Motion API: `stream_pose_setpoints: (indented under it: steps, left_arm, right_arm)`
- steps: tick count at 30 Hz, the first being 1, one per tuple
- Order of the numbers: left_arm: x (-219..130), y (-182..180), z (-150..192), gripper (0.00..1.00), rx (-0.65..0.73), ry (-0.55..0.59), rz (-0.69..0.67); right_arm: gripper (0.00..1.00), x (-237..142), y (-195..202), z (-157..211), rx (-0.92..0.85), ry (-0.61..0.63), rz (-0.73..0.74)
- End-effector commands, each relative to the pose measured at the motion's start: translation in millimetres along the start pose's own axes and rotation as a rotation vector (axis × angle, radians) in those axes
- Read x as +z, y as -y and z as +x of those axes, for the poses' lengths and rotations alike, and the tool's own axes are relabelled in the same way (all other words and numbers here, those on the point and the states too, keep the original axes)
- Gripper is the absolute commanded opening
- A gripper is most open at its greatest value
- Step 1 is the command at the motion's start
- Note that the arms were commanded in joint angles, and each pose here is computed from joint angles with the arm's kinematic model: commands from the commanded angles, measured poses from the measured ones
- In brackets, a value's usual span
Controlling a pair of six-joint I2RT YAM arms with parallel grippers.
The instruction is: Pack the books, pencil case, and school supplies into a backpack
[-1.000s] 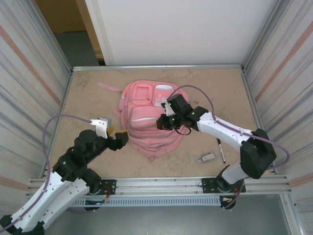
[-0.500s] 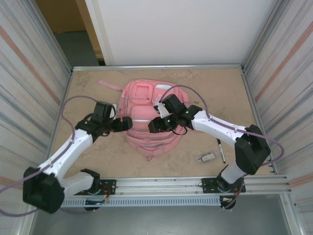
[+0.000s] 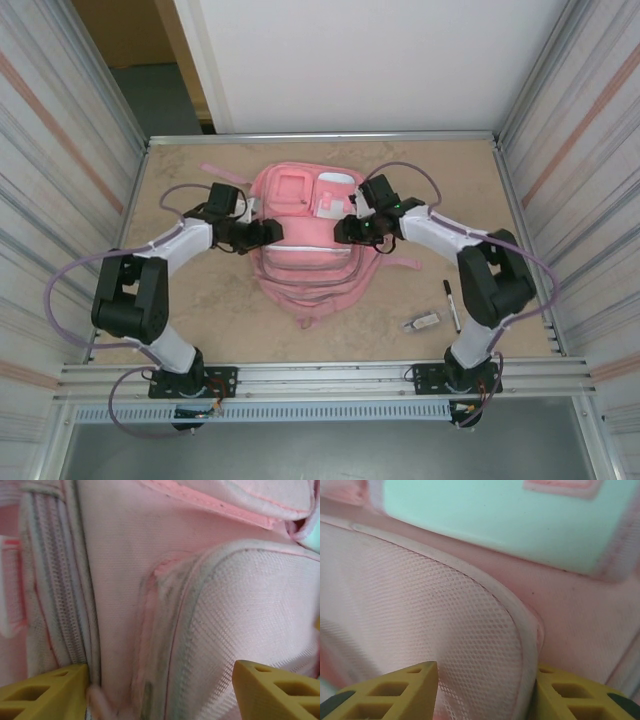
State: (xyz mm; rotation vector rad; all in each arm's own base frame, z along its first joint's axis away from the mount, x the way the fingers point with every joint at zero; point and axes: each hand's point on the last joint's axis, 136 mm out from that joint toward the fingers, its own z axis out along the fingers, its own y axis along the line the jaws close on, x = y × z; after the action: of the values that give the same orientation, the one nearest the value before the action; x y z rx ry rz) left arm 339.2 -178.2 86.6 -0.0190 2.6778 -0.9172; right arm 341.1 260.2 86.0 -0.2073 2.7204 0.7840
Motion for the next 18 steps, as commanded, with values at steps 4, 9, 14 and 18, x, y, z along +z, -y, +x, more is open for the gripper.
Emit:
stream_pose_setpoints:
  steps: [4, 9, 14, 18]
  left_arm:
    - [12, 64, 66, 0.69, 0.18, -0.124, 0.197]
    - [9, 81, 116, 0.69, 0.198, -0.14, 0.209]
    - [-15, 46, 119, 0.72, 0.164, -0.041, -0.018]
    - [-44, 19, 104, 0.74, 0.129, 0.042, -0.116]
  right_arm:
    - [0.43, 8, -37, -16, -0.16, -0.017, -0.174]
    - [0.43, 13, -37, -15, -0.175, -0.032, -0.19]
    - [0.44, 19, -44, -17, -0.159, -0.038, -0.222]
    - [0.44, 14, -50, -23, -0.149, -0.008, -0.196]
